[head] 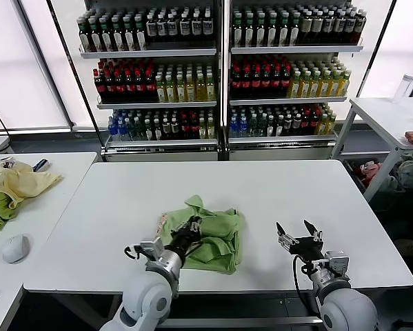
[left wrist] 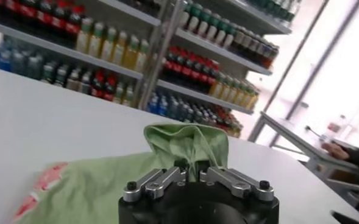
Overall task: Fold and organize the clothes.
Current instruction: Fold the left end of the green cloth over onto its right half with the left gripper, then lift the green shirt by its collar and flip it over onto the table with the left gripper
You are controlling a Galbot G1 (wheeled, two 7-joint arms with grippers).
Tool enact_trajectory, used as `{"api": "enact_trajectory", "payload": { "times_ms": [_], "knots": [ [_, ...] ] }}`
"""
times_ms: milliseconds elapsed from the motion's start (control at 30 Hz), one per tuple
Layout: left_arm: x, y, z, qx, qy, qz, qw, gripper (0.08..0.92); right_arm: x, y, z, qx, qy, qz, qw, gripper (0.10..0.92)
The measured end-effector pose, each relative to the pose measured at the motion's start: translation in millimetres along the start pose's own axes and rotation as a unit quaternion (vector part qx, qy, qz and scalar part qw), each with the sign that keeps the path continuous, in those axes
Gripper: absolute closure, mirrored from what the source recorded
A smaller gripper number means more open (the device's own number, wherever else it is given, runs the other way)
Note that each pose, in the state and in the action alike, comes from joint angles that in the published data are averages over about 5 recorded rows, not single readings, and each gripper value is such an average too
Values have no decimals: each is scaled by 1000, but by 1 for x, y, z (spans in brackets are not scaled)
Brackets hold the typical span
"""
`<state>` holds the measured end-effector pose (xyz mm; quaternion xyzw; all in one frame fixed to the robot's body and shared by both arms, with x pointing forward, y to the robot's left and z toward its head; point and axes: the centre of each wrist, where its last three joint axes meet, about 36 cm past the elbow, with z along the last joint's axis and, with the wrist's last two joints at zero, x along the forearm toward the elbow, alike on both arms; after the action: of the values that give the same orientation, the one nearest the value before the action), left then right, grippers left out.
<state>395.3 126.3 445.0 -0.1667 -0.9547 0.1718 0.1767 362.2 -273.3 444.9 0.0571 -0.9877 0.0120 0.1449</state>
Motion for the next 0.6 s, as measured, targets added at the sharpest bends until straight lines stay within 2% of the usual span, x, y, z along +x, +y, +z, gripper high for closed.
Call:
{"api": "enact_trajectory", "payload": {
  "times_ms": [233,433,600],
  "knots": [
    [0,-18,4,-12,17,54,998,581,-6,0,-1,2,0,-2,1000,200],
    [7,-25,-4,-4,9,92,996,408,-10,1,-1,1,-1,-4,1000,200],
    [20,-17,-15,3,-7,97,995,270,-13,2,-1,1,0,-5,1000,200]
  ]
}}
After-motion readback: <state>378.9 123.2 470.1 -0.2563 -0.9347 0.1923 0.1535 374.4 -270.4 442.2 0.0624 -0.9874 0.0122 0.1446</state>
